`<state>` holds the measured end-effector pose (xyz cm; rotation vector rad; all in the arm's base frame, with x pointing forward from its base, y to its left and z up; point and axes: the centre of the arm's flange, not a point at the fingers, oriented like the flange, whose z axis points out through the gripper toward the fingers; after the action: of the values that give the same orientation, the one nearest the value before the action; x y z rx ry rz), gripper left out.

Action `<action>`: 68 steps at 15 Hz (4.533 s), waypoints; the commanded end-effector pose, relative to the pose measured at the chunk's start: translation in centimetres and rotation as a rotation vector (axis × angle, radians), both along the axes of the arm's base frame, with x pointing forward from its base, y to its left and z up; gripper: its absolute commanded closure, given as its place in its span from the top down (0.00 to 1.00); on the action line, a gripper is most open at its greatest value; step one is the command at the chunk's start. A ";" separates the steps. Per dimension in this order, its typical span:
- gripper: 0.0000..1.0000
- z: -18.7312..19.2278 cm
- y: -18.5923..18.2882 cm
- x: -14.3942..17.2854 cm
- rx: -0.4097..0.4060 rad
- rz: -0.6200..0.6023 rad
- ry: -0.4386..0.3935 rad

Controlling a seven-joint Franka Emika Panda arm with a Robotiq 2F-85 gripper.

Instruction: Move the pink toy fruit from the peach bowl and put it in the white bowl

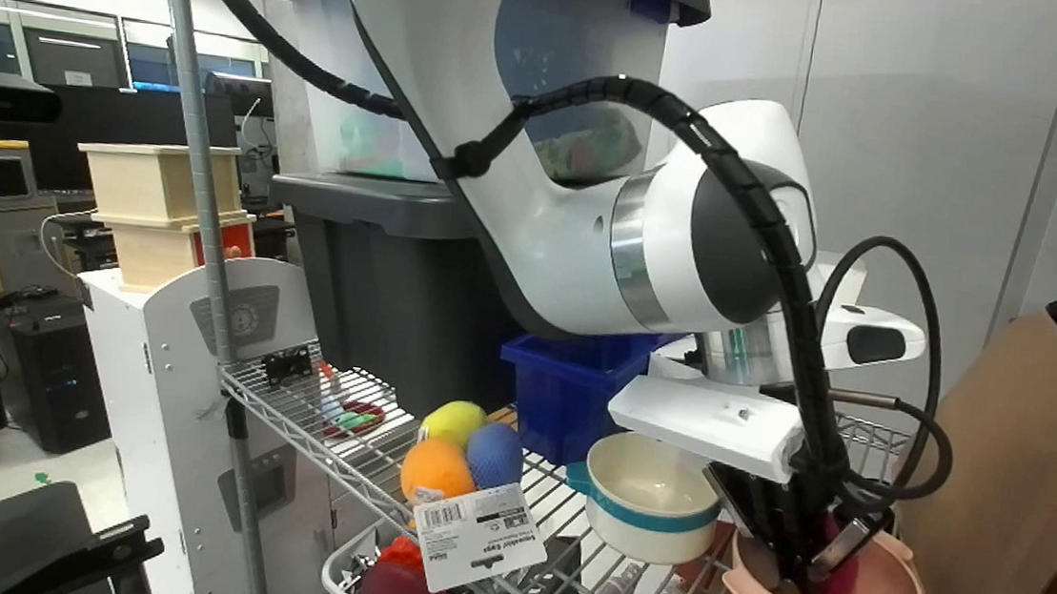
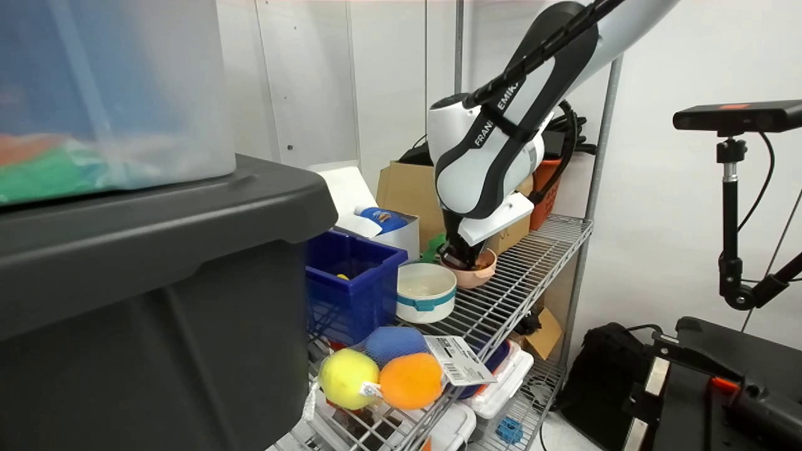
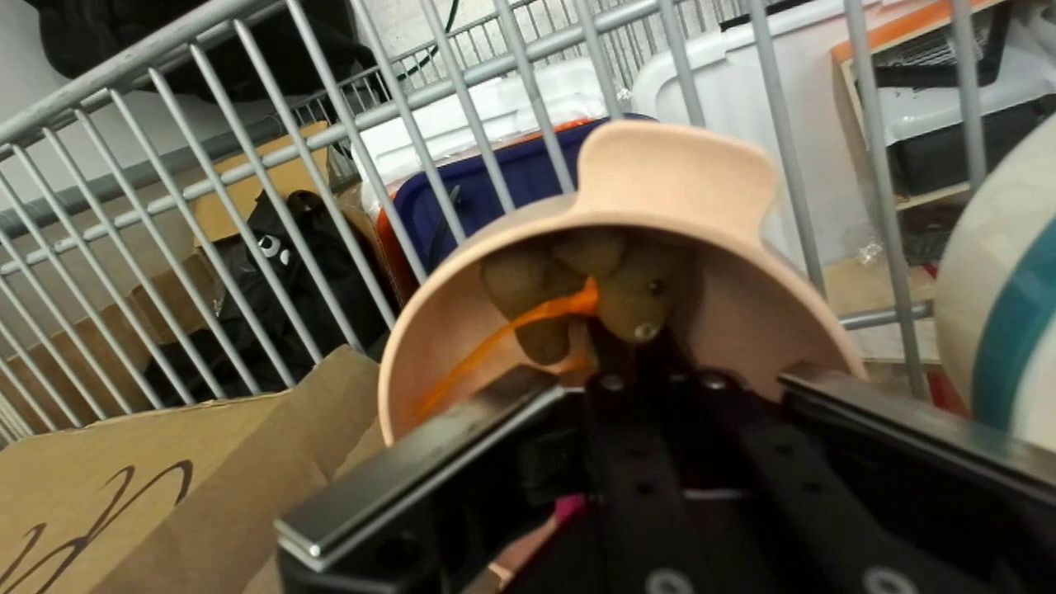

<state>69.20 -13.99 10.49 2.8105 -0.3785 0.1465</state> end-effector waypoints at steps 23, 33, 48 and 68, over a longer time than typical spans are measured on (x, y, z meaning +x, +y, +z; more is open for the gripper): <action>0.00 14.4 1.1 -5.8 0.096 0.033 -0.096; 0.00 13.8 10.0 -5.3 0.113 0.167 -0.107; 0.38 8.1 10.8 -1.2 0.086 0.160 -0.142; 1.00 12.5 6.3 -15.6 0.101 0.166 0.035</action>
<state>58.08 -8.01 20.45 2.9220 -0.2069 0.1685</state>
